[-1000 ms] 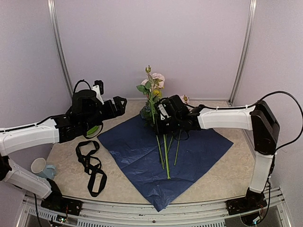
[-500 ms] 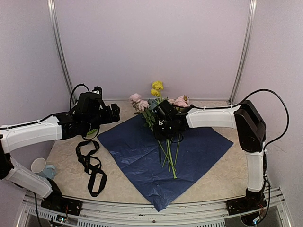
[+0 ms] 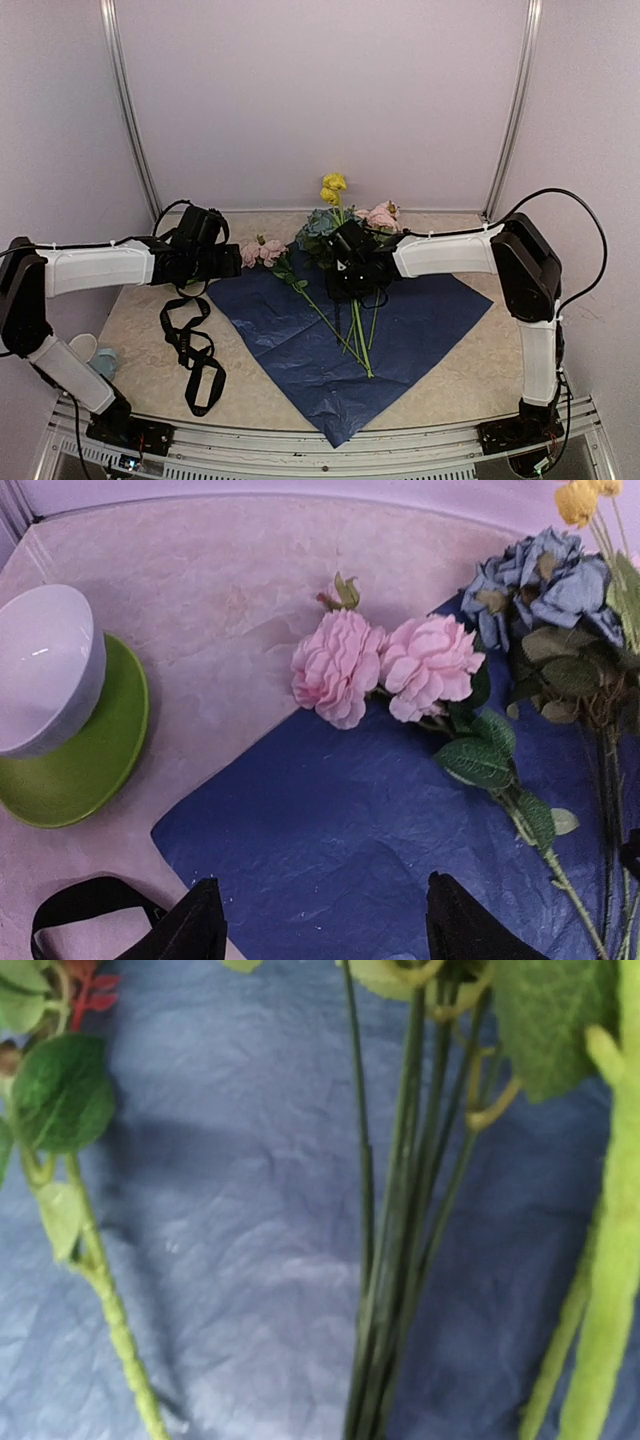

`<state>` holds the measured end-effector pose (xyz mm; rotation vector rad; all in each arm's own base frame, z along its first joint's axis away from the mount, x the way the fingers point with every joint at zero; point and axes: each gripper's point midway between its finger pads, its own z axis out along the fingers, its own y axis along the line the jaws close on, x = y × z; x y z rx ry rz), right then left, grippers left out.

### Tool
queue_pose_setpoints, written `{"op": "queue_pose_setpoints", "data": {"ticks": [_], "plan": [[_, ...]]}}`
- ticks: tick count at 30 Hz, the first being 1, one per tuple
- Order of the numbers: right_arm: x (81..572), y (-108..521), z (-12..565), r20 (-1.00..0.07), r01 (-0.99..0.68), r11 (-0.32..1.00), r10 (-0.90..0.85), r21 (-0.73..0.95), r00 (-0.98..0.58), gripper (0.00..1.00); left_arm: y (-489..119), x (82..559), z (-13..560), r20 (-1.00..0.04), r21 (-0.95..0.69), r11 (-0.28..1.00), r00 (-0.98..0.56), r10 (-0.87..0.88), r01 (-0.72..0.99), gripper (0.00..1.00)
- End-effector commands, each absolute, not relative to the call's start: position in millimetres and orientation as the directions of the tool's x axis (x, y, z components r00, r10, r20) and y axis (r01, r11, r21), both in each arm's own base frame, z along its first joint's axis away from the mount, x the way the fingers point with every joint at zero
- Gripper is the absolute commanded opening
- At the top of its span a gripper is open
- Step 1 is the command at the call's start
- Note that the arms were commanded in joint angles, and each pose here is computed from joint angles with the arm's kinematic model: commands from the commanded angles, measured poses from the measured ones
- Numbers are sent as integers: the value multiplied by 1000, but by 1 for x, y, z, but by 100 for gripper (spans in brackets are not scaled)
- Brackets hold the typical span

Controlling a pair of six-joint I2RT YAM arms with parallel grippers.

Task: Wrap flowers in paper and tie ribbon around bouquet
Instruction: Adjust the fake flower on the flattened wrapping paper.

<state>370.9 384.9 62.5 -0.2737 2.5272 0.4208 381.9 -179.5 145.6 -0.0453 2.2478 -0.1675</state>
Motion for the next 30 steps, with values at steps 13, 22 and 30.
{"op": "queue_pose_setpoints", "data": {"ticks": [13,22,30], "plan": [[336,271,78,-491,-173,970,-69,169,-869,22,-202,480,40,-631,141,986,-759,158,88,46],[392,227,36,-475,-199,976,-216,-86,-853,22,-247,511,35,-678,243,948,-663,319,207,46],[415,257,27,-500,-272,962,-251,-31,-829,21,-292,522,44,-723,240,924,-580,375,298,46]]}}
